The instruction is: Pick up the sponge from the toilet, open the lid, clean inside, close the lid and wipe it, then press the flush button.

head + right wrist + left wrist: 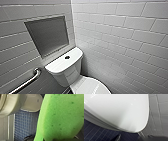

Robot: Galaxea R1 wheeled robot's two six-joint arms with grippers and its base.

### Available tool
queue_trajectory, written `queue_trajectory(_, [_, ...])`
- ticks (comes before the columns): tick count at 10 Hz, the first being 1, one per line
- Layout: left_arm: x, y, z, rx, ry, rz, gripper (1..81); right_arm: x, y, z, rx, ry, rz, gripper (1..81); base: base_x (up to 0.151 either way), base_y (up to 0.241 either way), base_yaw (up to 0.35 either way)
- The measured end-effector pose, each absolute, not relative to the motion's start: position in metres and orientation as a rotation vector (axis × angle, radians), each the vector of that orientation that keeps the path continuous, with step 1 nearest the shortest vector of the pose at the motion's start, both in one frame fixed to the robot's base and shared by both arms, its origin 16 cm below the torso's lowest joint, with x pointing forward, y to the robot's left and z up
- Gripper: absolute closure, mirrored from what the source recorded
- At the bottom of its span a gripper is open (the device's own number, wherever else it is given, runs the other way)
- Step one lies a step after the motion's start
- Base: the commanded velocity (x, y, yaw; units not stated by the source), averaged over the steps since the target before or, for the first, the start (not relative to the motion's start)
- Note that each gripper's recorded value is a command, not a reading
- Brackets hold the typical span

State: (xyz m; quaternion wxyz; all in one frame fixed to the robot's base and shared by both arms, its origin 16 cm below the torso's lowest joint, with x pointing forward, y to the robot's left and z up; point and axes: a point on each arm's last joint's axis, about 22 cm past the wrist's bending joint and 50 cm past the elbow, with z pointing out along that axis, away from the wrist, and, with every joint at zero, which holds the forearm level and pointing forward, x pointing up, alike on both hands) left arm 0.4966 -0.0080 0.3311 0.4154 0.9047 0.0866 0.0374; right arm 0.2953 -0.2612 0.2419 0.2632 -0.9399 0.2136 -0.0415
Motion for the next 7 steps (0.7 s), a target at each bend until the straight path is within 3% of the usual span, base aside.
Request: queue_trajectory(7, [0.506, -0.006, 0.316, 2.301, 0.307, 0.091, 1.0, 0.295, -0.26, 0.237, -2.55, 0.579, -0.116, 81.1, 0.0, 0.0, 0.0])
